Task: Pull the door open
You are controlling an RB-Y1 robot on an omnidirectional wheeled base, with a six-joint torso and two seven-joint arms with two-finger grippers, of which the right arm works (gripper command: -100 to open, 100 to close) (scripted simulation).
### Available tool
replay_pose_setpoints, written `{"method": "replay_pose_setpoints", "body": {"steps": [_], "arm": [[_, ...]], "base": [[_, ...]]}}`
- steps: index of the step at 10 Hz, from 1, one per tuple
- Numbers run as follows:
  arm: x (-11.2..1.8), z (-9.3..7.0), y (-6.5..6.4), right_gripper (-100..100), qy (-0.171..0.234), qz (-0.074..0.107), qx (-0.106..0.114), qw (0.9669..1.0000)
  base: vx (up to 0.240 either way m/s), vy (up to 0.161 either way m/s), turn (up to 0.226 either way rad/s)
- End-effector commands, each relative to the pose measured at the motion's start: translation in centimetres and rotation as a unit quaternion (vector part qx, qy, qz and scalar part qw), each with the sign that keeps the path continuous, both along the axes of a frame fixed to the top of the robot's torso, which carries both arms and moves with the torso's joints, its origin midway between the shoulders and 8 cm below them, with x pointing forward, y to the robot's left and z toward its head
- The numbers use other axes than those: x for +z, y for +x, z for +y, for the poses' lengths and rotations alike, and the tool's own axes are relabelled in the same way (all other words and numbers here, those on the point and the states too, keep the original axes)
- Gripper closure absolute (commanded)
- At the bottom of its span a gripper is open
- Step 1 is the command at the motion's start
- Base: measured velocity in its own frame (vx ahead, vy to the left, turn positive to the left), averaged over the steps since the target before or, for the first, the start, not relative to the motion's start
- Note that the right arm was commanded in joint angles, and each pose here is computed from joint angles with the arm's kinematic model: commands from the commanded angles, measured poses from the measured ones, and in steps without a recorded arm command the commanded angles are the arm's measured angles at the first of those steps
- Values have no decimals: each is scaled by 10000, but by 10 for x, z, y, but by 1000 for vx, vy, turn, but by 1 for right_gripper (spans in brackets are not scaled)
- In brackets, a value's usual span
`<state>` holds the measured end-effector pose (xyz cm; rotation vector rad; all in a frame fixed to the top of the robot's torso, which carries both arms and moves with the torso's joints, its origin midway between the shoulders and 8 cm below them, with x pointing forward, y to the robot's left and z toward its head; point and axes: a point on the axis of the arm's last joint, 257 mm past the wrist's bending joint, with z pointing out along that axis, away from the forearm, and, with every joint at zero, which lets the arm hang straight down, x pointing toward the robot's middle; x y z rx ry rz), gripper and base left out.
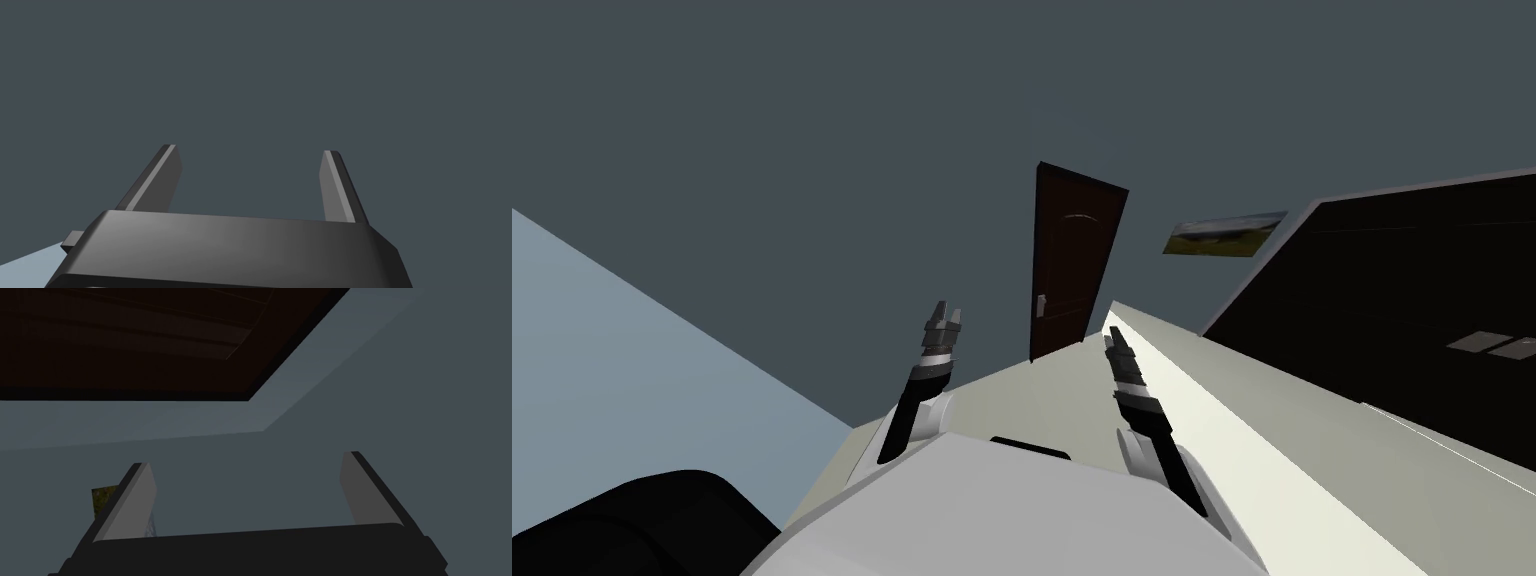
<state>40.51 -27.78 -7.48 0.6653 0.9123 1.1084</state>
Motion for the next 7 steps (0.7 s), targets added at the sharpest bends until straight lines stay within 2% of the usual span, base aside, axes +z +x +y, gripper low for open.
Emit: {"method": "replay_pose_setpoints", "body": {"steps": [1,4,7], "arm": [[-9,4,7,-100,-268,99,-38,9996],[-28,12,20,-100,-766,274,-92,9966],[-48,19,32,-100,-1295,440,-139,9905]], "base": [[100,-3,45],[104,-2,44],[99,-12,52]]}}
